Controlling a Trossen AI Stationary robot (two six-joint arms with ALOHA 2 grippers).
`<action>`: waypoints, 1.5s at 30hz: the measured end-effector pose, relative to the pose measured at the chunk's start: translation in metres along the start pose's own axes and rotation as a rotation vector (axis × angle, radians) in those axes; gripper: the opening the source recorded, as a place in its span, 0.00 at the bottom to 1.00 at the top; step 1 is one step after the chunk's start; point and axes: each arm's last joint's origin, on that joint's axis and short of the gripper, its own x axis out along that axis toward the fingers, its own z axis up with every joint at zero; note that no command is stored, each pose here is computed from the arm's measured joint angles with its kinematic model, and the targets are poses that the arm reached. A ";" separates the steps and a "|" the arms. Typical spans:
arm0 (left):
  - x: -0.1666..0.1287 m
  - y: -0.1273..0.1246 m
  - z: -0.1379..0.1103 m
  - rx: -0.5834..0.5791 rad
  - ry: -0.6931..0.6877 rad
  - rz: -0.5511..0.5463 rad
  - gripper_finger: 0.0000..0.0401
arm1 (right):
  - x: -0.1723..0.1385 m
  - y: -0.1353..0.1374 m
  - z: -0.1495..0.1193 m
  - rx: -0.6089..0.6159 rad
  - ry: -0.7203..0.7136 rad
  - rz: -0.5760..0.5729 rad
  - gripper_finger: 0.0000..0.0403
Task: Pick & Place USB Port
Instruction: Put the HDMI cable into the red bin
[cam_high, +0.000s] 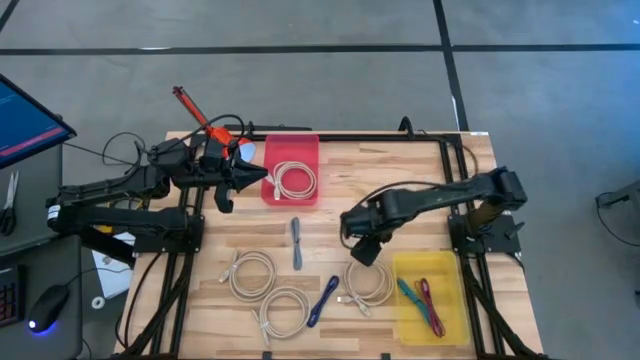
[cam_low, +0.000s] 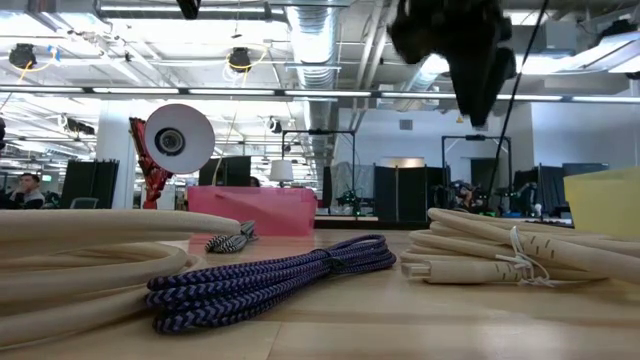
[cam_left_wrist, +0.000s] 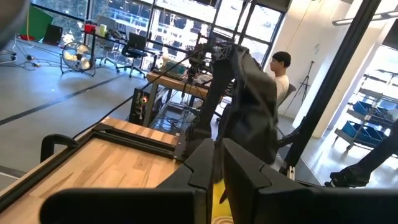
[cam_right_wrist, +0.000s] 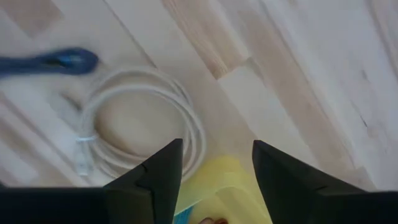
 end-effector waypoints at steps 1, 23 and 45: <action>0.000 0.000 0.000 0.000 0.000 0.000 0.07 | 0.006 0.003 0.001 -0.021 0.025 -0.005 0.47; 0.000 0.000 0.000 0.000 0.000 0.000 0.07 | 0.094 0.038 0.014 -0.218 0.177 -0.057 0.50; 0.000 0.000 0.000 0.000 0.001 0.001 0.07 | 0.121 0.023 0.006 -0.271 0.149 -0.079 0.04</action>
